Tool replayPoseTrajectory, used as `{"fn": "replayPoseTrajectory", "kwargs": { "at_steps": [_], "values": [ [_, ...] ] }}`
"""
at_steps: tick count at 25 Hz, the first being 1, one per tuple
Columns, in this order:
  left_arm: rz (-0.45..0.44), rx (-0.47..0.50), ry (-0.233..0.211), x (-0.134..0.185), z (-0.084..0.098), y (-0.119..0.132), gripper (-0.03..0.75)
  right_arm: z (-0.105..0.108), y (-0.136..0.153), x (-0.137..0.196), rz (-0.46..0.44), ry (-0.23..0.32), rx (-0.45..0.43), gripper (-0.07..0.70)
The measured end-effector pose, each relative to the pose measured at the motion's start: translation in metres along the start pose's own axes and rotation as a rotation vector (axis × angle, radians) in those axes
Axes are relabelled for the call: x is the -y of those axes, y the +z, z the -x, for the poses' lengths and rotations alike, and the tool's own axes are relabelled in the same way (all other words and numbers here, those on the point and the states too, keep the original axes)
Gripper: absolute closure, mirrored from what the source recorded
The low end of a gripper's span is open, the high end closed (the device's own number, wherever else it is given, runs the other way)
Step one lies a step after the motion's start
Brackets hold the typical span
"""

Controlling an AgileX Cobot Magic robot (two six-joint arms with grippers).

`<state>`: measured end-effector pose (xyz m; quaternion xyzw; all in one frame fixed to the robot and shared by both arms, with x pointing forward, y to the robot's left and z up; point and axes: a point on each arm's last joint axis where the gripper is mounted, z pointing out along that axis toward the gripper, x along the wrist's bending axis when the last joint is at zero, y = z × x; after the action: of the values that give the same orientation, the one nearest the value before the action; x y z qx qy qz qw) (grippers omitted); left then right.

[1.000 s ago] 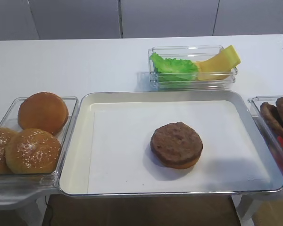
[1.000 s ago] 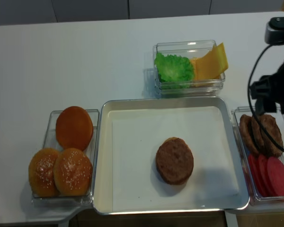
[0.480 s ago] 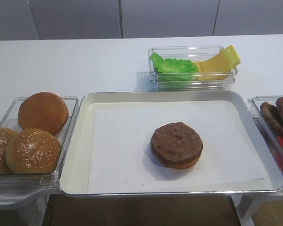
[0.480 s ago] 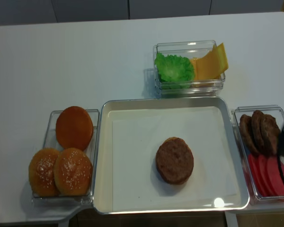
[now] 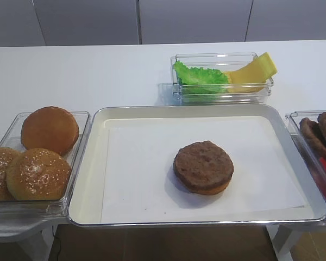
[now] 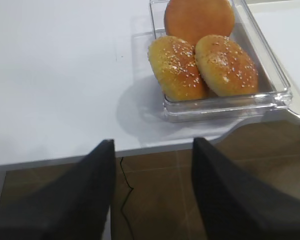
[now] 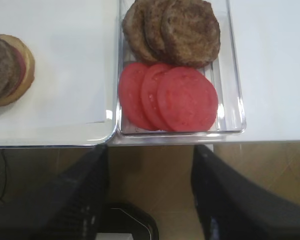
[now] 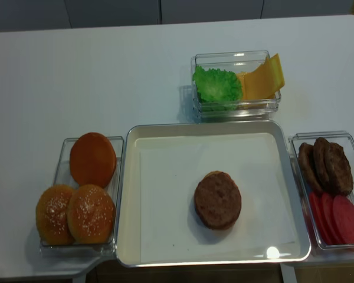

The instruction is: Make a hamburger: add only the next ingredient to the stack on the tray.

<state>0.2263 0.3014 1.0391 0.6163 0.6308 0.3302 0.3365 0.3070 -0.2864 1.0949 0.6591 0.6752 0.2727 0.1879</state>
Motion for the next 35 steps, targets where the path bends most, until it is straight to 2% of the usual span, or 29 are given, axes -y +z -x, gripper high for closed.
{"fn": "replayPoseTrajectory", "kwargs": {
  "at_steps": [9, 15, 20, 24, 27, 31, 35],
  "values": [
    [0.000, 0.000, 0.000, 0.000, 0.000, 0.000, 0.347, 0.002, -0.012, 0.039, 0.094, -0.042, -0.014, 0.234],
    [0.000, 0.000, 0.000, 0.000, 0.000, 0.000, 0.347, 0.002, -0.022, 0.063, 0.203, -0.056, -0.041, 0.234],
    [0.000, 0.000, 0.000, 0.000, 0.000, 0.000, 0.347, 0.002, -0.030, 0.077, 0.279, -0.064, -0.063, 0.234],
    [0.000, 0.000, 0.000, 0.000, 0.000, 0.000, 0.347, 0.001, -0.035, 0.085, 0.331, -0.104, -0.068, 0.234],
    [0.000, 0.000, 0.000, 0.000, 0.000, 0.000, 0.347, 0.001, -0.038, 0.090, 0.364, -0.113, -0.072, 0.234],
    [0.000, 0.000, 0.000, 0.000, 0.000, 0.000, 0.347, 0.000, -0.038, 0.094, 0.375, -0.114, -0.089, 0.234],
    [0.000, 0.000, 0.000, 0.000, 0.000, 0.000, 0.347, 0.000, -0.025, 0.098, 0.324, -0.109, -0.099, 0.234]
  ]
}}
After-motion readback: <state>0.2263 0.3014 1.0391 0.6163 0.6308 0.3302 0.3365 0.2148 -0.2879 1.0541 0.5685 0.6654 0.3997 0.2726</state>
